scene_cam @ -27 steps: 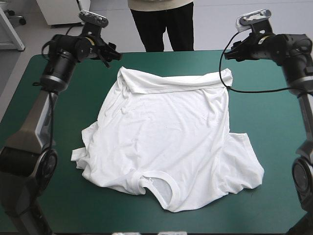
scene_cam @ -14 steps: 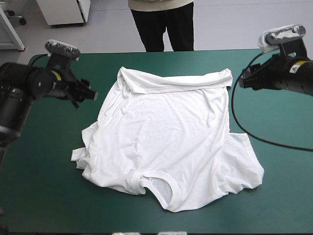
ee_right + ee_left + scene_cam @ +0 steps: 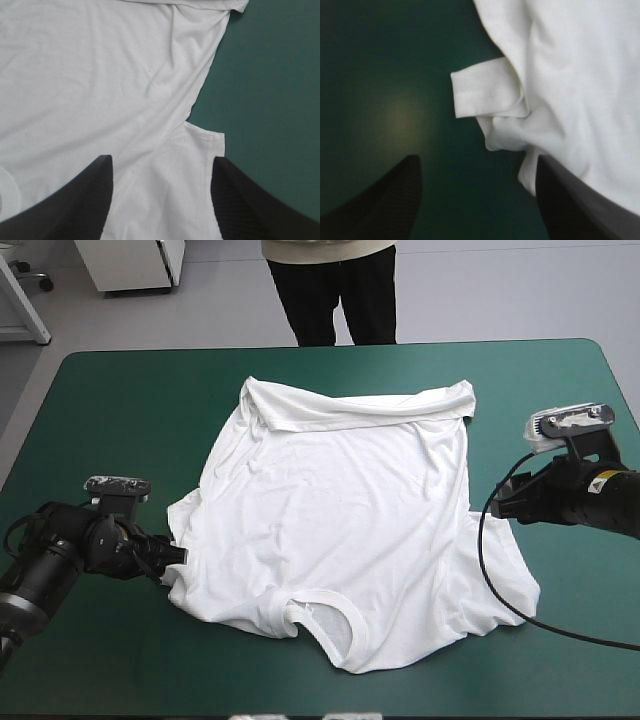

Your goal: Fold the cloth

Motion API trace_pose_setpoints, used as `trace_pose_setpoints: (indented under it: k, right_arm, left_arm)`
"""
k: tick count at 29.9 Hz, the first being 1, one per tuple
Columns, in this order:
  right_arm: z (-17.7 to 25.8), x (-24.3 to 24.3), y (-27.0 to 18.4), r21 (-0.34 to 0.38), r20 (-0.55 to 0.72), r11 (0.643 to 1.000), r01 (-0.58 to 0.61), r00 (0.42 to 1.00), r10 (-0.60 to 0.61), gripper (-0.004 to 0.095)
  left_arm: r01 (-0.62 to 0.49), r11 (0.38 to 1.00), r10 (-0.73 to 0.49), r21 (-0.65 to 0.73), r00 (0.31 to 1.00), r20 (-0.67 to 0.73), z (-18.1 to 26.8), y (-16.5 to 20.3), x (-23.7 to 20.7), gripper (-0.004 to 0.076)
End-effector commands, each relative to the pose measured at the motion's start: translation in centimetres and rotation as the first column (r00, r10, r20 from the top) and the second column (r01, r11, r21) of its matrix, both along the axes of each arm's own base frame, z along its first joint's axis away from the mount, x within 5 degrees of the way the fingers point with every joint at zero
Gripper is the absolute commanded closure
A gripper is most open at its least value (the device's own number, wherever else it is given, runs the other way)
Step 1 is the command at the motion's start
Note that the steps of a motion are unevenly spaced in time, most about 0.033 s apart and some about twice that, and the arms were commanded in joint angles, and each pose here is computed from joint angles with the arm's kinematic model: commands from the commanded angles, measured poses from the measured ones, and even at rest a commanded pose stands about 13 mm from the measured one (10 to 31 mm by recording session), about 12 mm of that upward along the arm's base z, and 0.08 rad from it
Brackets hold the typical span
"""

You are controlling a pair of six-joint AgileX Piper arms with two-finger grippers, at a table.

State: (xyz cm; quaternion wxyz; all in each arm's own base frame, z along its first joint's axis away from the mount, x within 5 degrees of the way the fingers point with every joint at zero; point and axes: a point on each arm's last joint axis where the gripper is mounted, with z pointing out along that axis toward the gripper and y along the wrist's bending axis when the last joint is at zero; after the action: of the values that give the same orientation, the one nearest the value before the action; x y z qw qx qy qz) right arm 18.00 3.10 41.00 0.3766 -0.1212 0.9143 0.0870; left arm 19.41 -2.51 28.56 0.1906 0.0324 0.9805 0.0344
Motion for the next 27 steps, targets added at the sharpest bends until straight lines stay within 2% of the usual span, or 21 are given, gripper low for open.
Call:
trace_pose_setpoints:
  k: [1,6,11,21,22,25,27]
  right_arm:
    - [1.1,-0.2,-0.1,0.023,0.096,1.000,0.008,0.995,-0.010,0.0354]
    - [1.5,0.0,0.3,0.060,0.133,0.998,-0.016,0.991,0.008,0.0354]
    - [1.5,0.0,0.4,0.067,0.140,0.997,-0.023,0.990,0.013,0.0354]
    - [0.9,0.2,0.3,0.052,0.100,0.998,-0.024,0.995,0.019,0.0354]
    - [0.9,0.1,0.3,0.050,0.096,0.998,-0.024,0.995,0.020,0.0354]
    - [0.7,0.1,0.2,0.032,0.082,0.999,-0.015,0.997,0.012,0.0355]
    - [0.3,0.1,-0.2,-0.003,0.042,1.000,0.007,0.999,-0.007,0.0354]
  left_arm:
    - [-0.051,0.998,0.054,-0.045,0.997,0.055,-0.6,0.6,0.6,0.0244]
    - [-0.044,0.992,0.042,-0.115,0.999,-0.021,-2.7,0.3,2.1,0.0244]
    - [-0.018,0.978,0.006,-0.208,0.998,-0.062,-5.1,-0.8,4.3,0.0244]
    - [0.045,0.981,-0.093,-0.187,0.962,-0.258,-10.2,-1.2,5.7,0.0260]
    - [0.045,0.982,-0.093,-0.186,0.961,-0.262,-10.4,-1.2,5.7,0.0283]
    - [0.046,0.982,-0.094,-0.183,0.960,-0.262,-10.8,-1.2,5.5,0.0477]
    - [0.058,0.982,-0.106,-0.182,0.959,-0.265,-10.9,-1.1,5.4,0.0691]
